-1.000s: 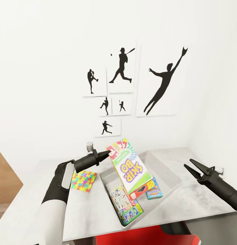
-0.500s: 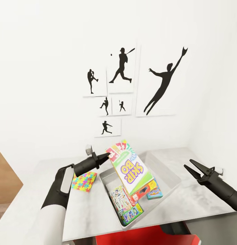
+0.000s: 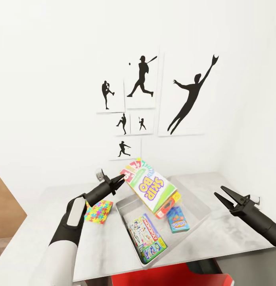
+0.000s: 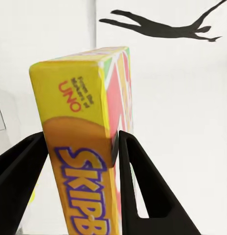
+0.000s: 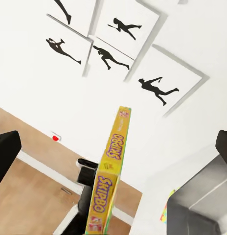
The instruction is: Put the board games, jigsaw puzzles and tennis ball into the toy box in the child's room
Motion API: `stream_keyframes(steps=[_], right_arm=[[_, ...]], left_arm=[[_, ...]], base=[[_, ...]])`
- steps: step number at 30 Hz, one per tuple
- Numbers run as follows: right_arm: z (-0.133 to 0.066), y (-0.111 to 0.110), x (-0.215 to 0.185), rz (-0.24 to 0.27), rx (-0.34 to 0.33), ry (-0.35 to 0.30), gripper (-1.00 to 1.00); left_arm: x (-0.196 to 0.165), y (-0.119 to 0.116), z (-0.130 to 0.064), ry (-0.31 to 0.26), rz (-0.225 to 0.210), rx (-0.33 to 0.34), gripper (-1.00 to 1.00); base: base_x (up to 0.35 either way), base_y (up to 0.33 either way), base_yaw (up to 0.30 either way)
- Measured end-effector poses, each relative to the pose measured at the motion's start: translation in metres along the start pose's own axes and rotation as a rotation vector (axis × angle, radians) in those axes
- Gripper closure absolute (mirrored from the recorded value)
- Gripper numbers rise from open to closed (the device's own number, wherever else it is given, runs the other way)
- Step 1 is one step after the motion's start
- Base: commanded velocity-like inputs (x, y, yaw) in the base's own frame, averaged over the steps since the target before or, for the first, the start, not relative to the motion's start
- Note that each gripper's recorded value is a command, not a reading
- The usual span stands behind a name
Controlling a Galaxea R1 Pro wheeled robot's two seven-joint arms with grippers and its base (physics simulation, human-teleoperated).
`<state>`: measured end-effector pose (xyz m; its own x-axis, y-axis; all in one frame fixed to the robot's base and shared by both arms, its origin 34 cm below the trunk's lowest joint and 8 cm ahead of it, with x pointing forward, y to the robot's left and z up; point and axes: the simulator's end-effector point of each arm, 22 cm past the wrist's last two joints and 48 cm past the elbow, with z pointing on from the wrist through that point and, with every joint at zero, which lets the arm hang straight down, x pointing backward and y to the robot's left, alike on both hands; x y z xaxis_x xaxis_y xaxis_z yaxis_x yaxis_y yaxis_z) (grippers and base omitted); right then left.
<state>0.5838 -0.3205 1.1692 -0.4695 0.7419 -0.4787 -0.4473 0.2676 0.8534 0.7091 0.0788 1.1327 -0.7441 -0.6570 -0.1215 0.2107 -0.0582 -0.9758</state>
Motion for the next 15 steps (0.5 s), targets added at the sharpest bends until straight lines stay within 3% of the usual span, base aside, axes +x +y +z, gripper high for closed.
stream_keyframes(steps=[4,9,15], right_arm=[[0.000,0.000,0.000,0.000,0.000,0.000,-1.00],[-0.004,-0.007,-0.002,0.016,0.012,-0.012,-1.00],[-0.021,-0.016,-0.018,0.024,0.035,-0.066,-1.00]], left_arm=[[-0.019,0.015,0.005,-0.129,-0.087,-0.018,1.00],[0.007,0.028,0.029,-0.170,-0.174,-0.032,1.00],[0.051,0.036,0.044,-0.269,-0.221,-0.020,1.00]], base=[[0.000,0.000,0.000],[0.000,0.000,0.000],[0.000,0.000,0.000]])
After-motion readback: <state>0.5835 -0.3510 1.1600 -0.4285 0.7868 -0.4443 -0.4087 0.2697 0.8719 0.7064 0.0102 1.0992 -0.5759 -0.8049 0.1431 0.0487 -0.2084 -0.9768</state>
